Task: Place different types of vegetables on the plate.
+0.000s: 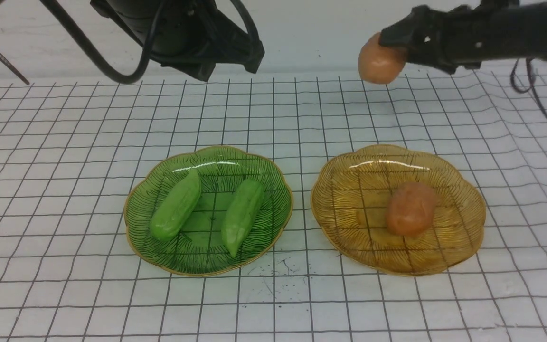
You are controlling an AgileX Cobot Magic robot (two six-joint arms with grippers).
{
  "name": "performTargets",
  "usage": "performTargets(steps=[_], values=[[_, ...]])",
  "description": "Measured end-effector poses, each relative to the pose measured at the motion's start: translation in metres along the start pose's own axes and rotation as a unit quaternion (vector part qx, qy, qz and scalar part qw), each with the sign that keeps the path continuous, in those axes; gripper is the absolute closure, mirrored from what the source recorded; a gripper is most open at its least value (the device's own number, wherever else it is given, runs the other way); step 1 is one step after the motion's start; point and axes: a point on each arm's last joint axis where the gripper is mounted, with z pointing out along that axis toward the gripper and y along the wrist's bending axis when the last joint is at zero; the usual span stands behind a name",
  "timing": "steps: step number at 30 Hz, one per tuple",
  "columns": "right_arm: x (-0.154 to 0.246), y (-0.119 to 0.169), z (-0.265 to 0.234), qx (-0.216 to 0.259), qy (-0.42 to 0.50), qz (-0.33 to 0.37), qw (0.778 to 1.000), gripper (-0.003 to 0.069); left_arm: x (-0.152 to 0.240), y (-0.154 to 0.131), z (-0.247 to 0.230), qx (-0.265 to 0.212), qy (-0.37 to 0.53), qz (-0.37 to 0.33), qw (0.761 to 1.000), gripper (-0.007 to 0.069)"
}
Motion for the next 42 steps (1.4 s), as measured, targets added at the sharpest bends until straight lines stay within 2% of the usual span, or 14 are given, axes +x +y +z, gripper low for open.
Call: performTargets(steps=[2, 5, 11, 14, 19, 21, 23, 26, 30, 34, 40, 42], values=[[0.008, 0.015, -0.02, 0.027, 0.076, -0.019, 0.997, 0.0192, 0.0, 0.0, 0.0, 0.0, 0.0, 0.0, 1.0, 0.0633], [0.026, 0.024, -0.024, 0.085, 0.168, -0.019, 0.982, 0.0192, 0.0, 0.0, 0.0, 0.0, 0.0, 0.0, 1.0, 0.0633], [0.047, 0.043, 0.003, 0.149, 0.223, -0.061, 0.962, 0.0192, 0.0, 0.0, 0.0, 0.002, 0.0, -0.002, 1.0, 0.0633], [0.061, 0.05, 0.029, 0.153, 0.241, -0.072, 0.956, 0.0192, 0.0, -0.001, -0.001, 0.007, 0.0, -0.004, 1.0, 0.0633], [0.082, 0.032, 0.066, 0.165, 0.264, -0.043, 0.949, 0.0192, 0.003, 0.004, -0.024, 0.016, -0.023, -0.012, 1.0, 0.0633], [0.088, 0.023, 0.075, 0.172, 0.273, -0.024, 0.946, 0.0164, 0.007, 0.009, -0.046, 0.019, -0.046, -0.018, 0.999, 0.0633], [0.092, 0.019, 0.079, 0.176, 0.278, -0.016, 0.944, 0.0098, 0.014, 0.014, -0.069, 0.025, -0.068, -0.024, 0.997, 0.0633], [0.093, 0.019, 0.079, 0.176, 0.284, -0.013, 0.942, 0.0043, 0.029, 0.02, -0.09, 0.03, -0.083, -0.032, 0.996, 0.0633], [0.094, 0.021, 0.073, 0.181, 0.301, -0.018, 0.936, 0.0024, 0.05, 0.026, -0.112, 0.032, -0.094, -0.047, 0.994, 0.0633], [0.084, 0.031, 0.052, 0.203, 0.305, -0.052, 0.929, 0.0101, 0.081, 0.036, -0.139, 0.029, -0.114, -0.056, 0.992, 0.0633], [0.046, 0.084, -0.023, 0.232, 0.214, -0.121, 0.941, 0.0345, 0.14, 0.058, -0.192, 0.011, -0.177, -0.099, 0.979, 0.0633], [0.039, 0.1, -0.045, 0.231, 0.185, -0.13, 0.946, 0.0405, 0.153, 0.064, -0.203, 0.0, -0.192, -0.109, 0.975, 0.0633]])
